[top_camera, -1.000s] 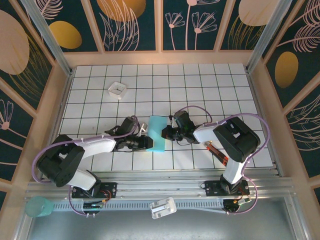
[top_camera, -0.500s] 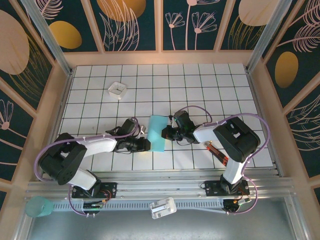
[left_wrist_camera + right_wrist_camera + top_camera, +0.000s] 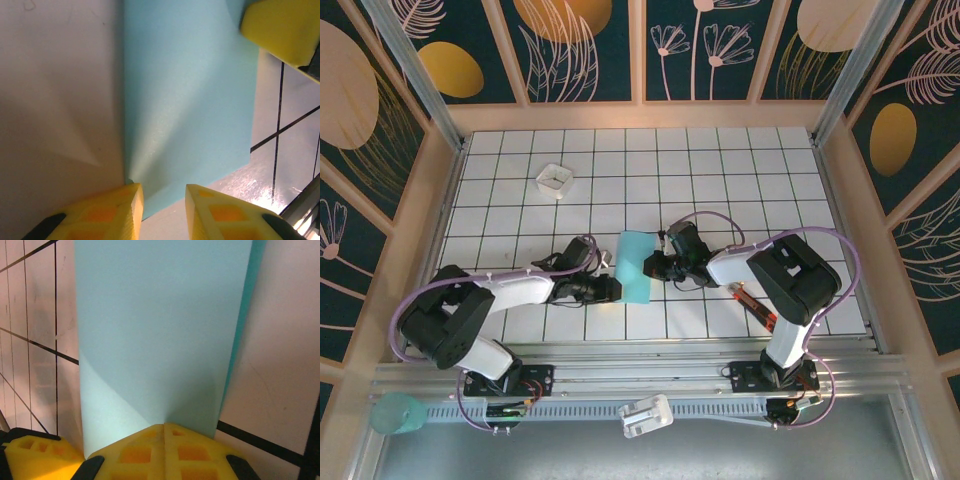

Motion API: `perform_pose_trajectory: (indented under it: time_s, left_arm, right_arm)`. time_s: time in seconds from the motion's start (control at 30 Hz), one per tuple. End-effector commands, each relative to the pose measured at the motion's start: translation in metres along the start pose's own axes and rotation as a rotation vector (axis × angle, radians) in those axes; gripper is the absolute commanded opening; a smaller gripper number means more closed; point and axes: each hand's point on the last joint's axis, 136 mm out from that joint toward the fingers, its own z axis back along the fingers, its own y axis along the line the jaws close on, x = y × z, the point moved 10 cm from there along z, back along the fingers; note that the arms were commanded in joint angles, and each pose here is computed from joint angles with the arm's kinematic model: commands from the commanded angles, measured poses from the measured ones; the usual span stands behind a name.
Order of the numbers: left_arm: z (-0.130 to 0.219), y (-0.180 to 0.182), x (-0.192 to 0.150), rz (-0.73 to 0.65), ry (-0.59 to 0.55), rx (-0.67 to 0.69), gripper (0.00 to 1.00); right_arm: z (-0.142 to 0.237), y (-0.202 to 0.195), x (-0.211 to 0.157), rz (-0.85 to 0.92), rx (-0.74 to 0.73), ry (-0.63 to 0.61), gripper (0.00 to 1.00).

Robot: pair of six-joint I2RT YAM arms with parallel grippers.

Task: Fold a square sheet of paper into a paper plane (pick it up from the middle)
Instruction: First fold in half a square sheet of paper at the center of the table.

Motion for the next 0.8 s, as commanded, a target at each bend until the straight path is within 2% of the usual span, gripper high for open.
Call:
perform_pose_trajectory:
  time_s: [0.0, 0.1, 0.23, 0.3, 0.53, 0.77]
  left_arm:
    - [0.000, 0.021, -0.009, 0.018, 0.027, 0.125, 0.31]
    - [0.011, 0.012, -0.001, -0.003, -0.022, 0.092, 0.30]
    - [0.025, -0.020, 0.020, -0.037, -0.107, -0.091, 0.31]
    - [0.025, -0.027, 0.031, -0.029, -0.132, -0.134, 0.31]
    - [0.001, -0.022, 0.072, -0.013, -0.153, -0.061, 0.29]
    - [-0.021, 0.011, 0.078, 0.013, -0.106, 0.043, 0.29]
  right_arm:
    - [0.004, -0.066, -0.046, -0.097, -0.371, 0.160, 0.00]
    - [0.004, -0.066, -0.046, -0.094, -0.369, 0.161, 0.00]
    - [0.004, -0.065, -0.045, -0.091, -0.366, 0.160, 0.00]
    - [0.004, -0.064, -0.044, -0.089, -0.362, 0.157, 0.00]
    - [0.004, -0.062, -0.042, -0.086, -0.358, 0.153, 0.00]
    - [0.005, -0.061, -0.040, -0.082, -0.358, 0.148, 0.00]
